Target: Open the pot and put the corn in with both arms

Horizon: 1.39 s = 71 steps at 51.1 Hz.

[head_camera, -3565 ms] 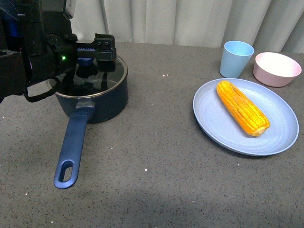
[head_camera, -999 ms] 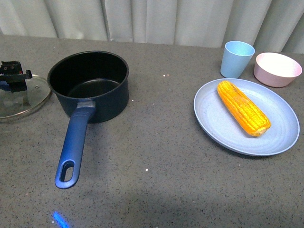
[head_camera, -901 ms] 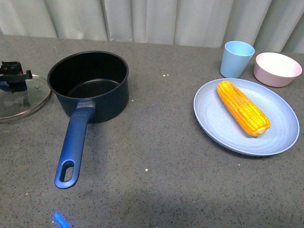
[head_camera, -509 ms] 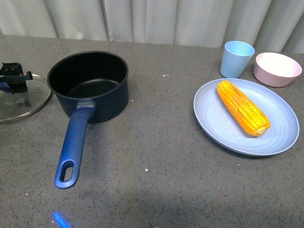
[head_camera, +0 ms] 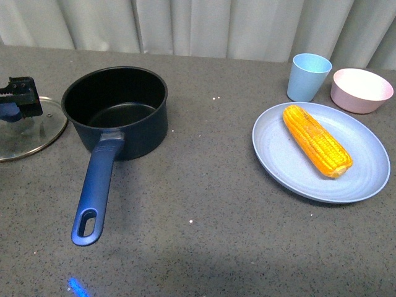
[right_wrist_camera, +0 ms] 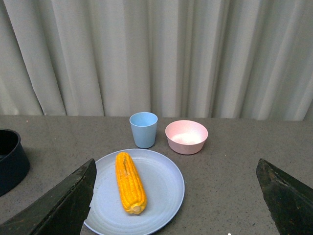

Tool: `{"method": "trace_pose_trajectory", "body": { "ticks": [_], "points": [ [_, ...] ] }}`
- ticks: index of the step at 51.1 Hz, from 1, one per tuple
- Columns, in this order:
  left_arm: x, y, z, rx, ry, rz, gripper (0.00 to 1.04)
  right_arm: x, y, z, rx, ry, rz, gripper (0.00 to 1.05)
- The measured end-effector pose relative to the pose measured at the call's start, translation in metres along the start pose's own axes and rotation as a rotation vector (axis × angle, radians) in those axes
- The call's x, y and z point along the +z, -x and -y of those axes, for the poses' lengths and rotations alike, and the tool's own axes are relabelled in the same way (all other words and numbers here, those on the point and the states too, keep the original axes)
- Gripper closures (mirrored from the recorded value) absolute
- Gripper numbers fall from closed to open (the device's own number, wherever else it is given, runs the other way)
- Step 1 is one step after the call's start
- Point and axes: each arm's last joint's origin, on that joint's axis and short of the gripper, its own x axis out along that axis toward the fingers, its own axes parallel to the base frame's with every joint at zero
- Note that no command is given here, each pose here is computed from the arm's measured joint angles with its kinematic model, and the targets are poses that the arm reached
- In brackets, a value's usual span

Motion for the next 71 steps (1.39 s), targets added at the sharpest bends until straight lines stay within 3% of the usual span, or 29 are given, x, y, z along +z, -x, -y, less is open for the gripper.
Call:
{"method": "trace_pose_trajectory", "body": {
  "ticks": [15, 27, 37, 48, 53, 56, 71],
  "points": [
    [0.036, 0.037, -0.012, 0.014, 0.119, 0.092, 0.07, 0.0, 0.0, 0.0, 0.0, 0.0, 0.0, 0.09],
    [0.06, 0.108, -0.006, -0.033, 0.138, 0.187, 0.07, 0.0, 0.0, 0.0, 0.0, 0.0, 0.0, 0.09],
    [0.058, 0.171, -0.004, -0.102, 0.118, 0.239, 0.07, 0.0, 0.0, 0.0, 0.0, 0.0, 0.0, 0.09],
    [0.054, 0.207, -0.004, -0.152, 0.104, 0.248, 0.07, 0.0, 0.0, 0.0, 0.0, 0.0, 0.0, 0.09],
    [0.048, 0.231, 0.0, -0.211, 0.028, 0.411, 0.26, 0.0, 0.0, 0.0, 0.0, 0.0, 0.0, 0.09],
    [0.044, 0.24, 0.003, -0.216, 0.011, 0.437, 0.35, 0.0, 0.0, 0.0, 0.0, 0.0, 0.0, 0.09],
    [0.023, 0.264, 0.01, -0.215, -0.01, 0.435, 0.79, 0.0, 0.0, 0.0, 0.0, 0.0, 0.0, 0.09]
  ]
}}
